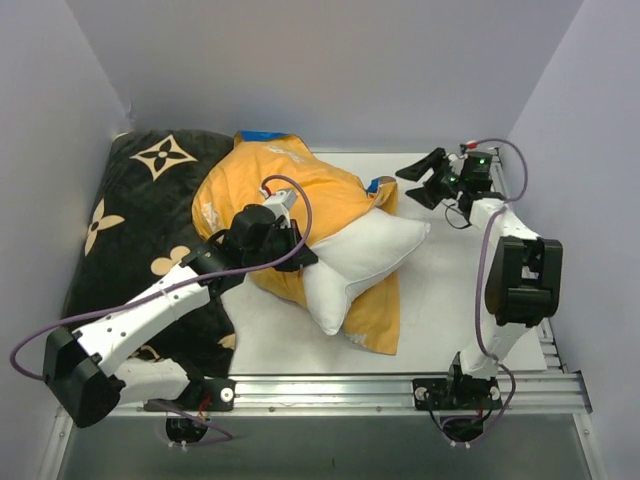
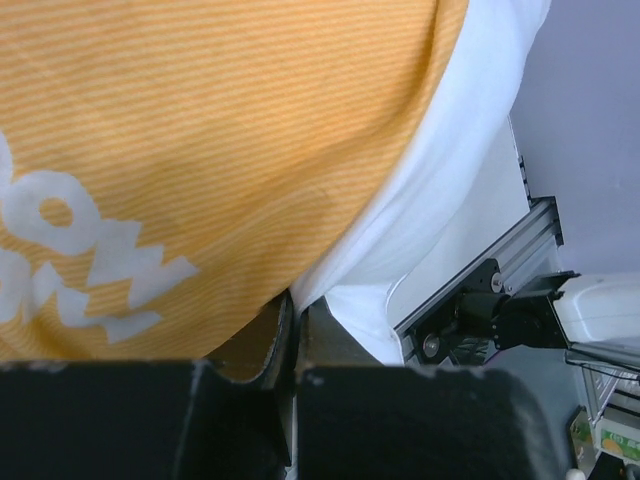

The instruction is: Remove the pillowcase from the pillow

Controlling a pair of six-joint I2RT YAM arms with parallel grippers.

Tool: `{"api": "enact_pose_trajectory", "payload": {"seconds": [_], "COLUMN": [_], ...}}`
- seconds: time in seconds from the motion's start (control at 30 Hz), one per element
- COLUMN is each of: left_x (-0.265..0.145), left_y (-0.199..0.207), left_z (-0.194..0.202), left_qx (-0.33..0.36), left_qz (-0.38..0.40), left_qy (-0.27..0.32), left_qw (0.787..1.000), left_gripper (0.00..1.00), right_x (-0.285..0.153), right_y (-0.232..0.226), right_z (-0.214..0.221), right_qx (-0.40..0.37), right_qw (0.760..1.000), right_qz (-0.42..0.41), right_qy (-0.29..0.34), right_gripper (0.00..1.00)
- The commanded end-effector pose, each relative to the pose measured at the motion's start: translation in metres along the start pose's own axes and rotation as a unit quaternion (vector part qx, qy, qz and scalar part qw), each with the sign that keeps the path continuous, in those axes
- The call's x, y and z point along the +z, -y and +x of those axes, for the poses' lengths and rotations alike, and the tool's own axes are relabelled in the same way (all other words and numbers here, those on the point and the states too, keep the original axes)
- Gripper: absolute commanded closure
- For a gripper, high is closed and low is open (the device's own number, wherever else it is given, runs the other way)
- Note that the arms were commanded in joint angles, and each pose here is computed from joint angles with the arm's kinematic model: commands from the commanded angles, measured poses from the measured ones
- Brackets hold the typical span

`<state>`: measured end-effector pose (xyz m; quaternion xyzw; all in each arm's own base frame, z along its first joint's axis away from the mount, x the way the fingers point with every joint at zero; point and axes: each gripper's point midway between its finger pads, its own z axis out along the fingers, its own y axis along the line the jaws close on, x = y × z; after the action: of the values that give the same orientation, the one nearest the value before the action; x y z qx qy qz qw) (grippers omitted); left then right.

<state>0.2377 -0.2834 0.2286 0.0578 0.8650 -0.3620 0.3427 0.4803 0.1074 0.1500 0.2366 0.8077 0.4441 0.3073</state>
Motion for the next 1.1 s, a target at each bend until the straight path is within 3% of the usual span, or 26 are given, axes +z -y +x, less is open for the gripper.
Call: {"api": "enact_pose_trajectory", "payload": {"seconds": [0.0,0.23,0.37,0.4,0.53,0.63,0.87,1.07], "left_x": [0.018,0.059,0.084,0.094,0.116,0.127,0.139,0.148], "left_y": [0.004,0.020,0.033,0.041,0.065,0.077,0.084,0.072], "left_z": [-0.028,-0.038,-0.051,-0.060,-0.074,-0.078,-0.064,-0.035], "left_qx": [-0.014,-0.021,-0.023,-0.022,-0.015,-0.010,-0.008,-0.010], "left_qz": [-0.008,0.004,0.014,0.021,0.043,0.051,0.059,0.044], "left_qy": [0.045,0.051,0.054,0.056,0.050,0.045,0.024,-0.007], "left_qw": [0.999,0.998,0.998,0.998,0.998,0.998,0.998,0.999], "left_gripper": [1.00,1.00,1.00,1.00,1.00,1.00,1.00,1.00], "right_x": [-0.046,-0.114,-0.144,-0.143,-0.161,-0.158,-0.121,-0.097], "right_y": [-0.034,-0.045,-0.050,-0.035,-0.014,0.011,0.005,0.023], "right_z": [-0.036,-0.030,0.003,0.027,0.080,0.107,0.124,0.119], "right_qx": [-0.034,-0.046,-0.077,-0.084,-0.105,-0.100,-0.060,-0.003], "right_qw": [0.996,0.988,0.984,0.985,0.981,0.983,0.994,0.989], "right_qz": [0.022,0.090,0.098,0.115,0.127,0.129,0.035,-0.020], "right_qy": [0.075,0.114,0.124,0.101,0.097,0.087,0.089,0.149], "right_gripper": [0.28,0.20,0.13,0.08,0.04,0.01,0.00,0.00]}}
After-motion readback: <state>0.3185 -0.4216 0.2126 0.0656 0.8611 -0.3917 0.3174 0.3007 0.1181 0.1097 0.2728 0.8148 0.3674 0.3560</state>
